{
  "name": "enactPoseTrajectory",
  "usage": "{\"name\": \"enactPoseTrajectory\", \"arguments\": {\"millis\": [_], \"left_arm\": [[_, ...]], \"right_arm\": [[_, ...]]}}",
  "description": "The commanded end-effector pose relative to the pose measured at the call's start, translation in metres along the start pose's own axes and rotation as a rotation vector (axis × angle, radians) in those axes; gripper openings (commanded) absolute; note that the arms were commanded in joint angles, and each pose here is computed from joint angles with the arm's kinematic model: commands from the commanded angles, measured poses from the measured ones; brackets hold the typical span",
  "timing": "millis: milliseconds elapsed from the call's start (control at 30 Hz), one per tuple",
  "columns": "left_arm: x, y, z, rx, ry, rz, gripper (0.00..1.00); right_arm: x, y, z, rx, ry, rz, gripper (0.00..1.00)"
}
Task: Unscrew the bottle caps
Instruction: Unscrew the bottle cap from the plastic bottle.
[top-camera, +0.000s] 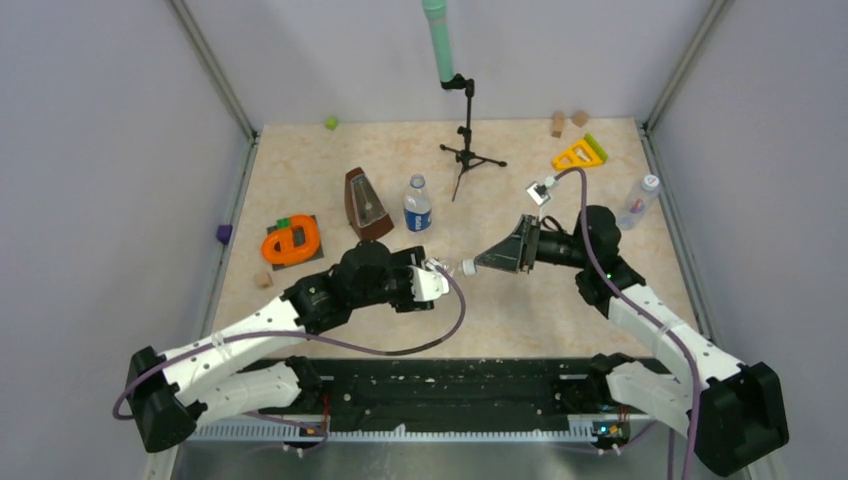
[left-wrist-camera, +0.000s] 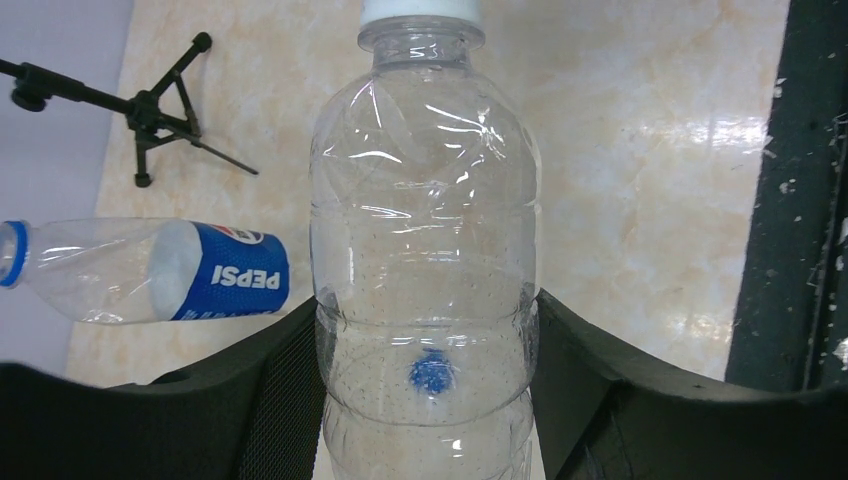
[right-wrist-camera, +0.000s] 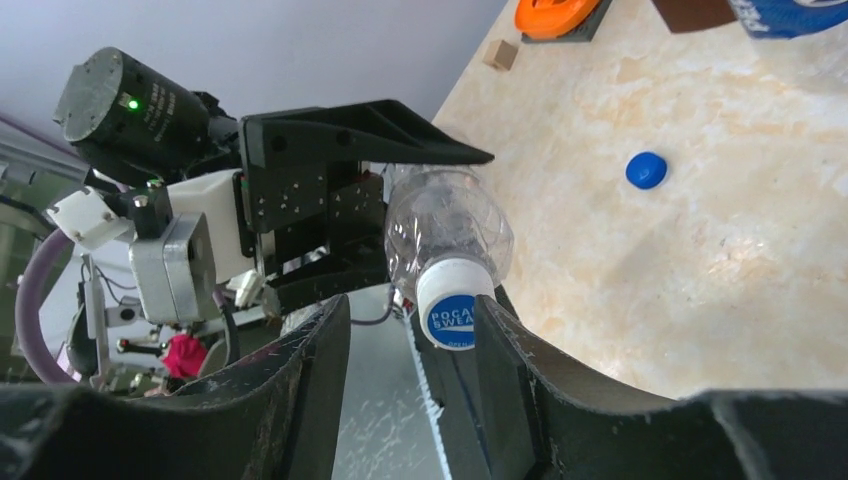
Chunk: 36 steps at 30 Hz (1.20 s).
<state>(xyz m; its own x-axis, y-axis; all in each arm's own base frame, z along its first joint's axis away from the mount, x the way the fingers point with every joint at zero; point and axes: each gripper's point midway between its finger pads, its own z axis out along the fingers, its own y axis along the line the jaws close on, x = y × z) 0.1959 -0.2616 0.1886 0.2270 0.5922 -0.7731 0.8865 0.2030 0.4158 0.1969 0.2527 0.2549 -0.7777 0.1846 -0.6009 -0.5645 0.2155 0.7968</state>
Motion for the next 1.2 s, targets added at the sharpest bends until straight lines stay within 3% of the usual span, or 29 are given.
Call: {"name": "enactPoseTrajectory", "arguments": {"millis": [0, 500, 867, 1067, 1167], "left_arm": [[-0.014, 0.023, -0.009, -0.124, -0.043, 0.107, 0.0], [-0.017, 0.016, -0.009, -0.096, -0.068, 0.144, 0.0], [-0.015, 0.013, -0.006, -0.086, -0.06, 0.14, 0.0], [-0.017, 0.009, -0.007, -0.066, -0.072, 0.129, 0.0], [-0.017, 0.005, -0.007, -0.048, -0.079, 0.108, 0.0]], "right_arm": [[0.006, 0.016, 0.004, -0.049, 0.065, -0.043, 0.47], [0.007, 0.003, 0.013, -0.04, 0.054, 0.011, 0.5], [0.014, 0.006, 0.017, -0.063, 0.089, -0.002, 0.4], [0.015, 0.001, 0.019, -0.049, 0.085, -0.027, 0.07], [0.014, -0.002, 0.018, -0.03, 0.074, -0.068, 0.0]]}}
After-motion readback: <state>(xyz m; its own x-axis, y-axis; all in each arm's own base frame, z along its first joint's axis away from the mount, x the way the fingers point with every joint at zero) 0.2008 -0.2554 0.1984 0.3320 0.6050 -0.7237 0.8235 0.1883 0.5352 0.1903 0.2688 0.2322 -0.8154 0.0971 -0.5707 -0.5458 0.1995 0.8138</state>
